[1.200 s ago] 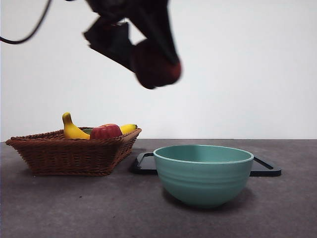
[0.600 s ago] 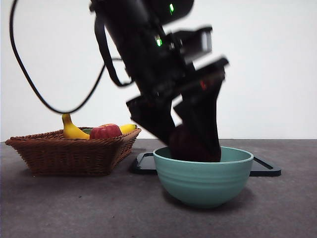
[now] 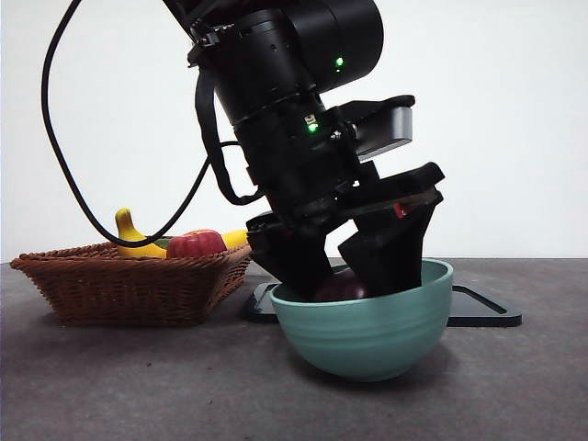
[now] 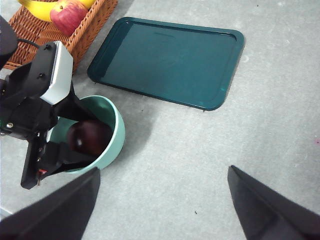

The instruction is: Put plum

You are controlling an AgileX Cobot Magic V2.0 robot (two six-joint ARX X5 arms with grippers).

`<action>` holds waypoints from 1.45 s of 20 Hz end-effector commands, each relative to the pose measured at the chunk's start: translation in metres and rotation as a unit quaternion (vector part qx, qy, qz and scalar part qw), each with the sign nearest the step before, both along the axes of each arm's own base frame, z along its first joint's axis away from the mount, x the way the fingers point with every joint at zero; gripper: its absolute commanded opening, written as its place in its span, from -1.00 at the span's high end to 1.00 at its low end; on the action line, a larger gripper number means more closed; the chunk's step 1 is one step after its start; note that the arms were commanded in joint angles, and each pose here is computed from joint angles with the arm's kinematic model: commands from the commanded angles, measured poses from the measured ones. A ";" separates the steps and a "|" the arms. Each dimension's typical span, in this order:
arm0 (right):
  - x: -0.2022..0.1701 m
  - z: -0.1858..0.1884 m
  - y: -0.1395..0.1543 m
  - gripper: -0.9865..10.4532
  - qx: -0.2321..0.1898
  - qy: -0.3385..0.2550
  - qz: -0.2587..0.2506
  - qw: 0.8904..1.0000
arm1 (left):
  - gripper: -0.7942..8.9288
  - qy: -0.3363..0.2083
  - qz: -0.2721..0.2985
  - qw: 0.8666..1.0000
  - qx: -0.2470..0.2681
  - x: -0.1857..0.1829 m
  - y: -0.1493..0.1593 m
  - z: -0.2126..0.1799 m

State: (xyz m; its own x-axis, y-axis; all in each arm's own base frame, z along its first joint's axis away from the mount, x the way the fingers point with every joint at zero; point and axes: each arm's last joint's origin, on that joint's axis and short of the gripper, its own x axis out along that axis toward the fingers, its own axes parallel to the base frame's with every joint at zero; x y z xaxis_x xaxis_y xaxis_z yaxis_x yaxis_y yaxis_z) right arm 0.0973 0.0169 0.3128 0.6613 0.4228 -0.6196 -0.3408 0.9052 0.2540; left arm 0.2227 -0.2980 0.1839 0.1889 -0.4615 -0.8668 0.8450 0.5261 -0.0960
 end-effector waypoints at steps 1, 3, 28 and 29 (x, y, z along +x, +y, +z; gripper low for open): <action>0.000 0.006 0.000 0.11 0.001 -0.009 0.003 1.000 | 0.00 -0.002 -0.009 1.000 -0.001 -0.001 -0.007 -0.001; 0.000 0.006 0.000 0.11 0.000 -0.009 0.002 1.000 | 0.00 -0.009 -0.007 1.000 -0.012 -0.002 -0.005 0.008; 0.000 0.005 0.001 0.11 0.002 -0.008 0.004 1.000 | 0.00 -0.114 0.164 0.965 -0.170 -0.072 0.192 0.152; 0.000 0.005 0.001 0.11 0.002 -0.008 0.003 1.000 | 0.00 -0.097 0.158 0.967 -0.176 -0.080 0.197 0.140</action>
